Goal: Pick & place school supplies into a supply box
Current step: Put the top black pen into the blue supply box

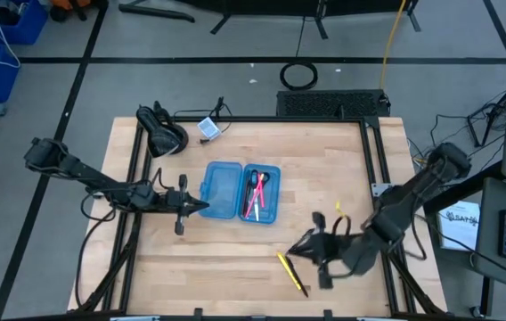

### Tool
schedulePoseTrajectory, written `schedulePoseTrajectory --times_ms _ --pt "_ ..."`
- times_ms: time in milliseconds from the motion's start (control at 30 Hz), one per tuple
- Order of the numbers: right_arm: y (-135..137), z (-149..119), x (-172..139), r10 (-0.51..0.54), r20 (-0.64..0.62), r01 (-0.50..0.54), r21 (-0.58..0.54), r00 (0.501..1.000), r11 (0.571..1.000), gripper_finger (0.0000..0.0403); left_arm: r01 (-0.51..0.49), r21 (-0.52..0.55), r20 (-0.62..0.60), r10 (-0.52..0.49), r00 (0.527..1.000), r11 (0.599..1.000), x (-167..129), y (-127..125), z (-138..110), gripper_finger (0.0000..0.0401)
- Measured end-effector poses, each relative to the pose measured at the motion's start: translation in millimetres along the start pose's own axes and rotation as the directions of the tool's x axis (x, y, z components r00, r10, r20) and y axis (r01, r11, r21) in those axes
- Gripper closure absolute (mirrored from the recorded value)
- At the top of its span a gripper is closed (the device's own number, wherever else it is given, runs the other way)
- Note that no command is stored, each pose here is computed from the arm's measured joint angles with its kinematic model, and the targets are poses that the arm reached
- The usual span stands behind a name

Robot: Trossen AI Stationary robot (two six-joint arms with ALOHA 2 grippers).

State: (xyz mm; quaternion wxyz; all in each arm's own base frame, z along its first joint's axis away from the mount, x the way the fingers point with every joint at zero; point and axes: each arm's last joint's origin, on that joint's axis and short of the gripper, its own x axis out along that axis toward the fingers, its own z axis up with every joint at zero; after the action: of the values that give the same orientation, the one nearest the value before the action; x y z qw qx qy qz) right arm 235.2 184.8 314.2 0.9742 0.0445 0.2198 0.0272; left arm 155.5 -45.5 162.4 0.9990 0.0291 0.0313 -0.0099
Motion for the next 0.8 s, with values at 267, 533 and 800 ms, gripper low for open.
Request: schedulePoseTrajectory --times_ms 267,533,800 --pt "26.0 40.5 22.2 0.031 -0.291 0.082 0.367 0.956 0.926 0.0403 -0.042 0.093 -0.007 0.042 0.999 0.995 0.0 1.2 -0.6 0.0372" --pt "7.1 -2.1 46.6 -0.151 -0.524 0.492 0.609 0.838 0.621 0.0403 -0.093 0.21 -0.049 0.105 0.993 0.973 -0.2 3.0 -4.8 0.0366" --pt "-14.8 -88.2 49.6 -0.355 -0.651 0.738 0.629 0.671 0.244 0.0403 -0.071 0.233 -0.137 0.105 0.985 0.97 -1.0 3.0 -13.8 0.0364"
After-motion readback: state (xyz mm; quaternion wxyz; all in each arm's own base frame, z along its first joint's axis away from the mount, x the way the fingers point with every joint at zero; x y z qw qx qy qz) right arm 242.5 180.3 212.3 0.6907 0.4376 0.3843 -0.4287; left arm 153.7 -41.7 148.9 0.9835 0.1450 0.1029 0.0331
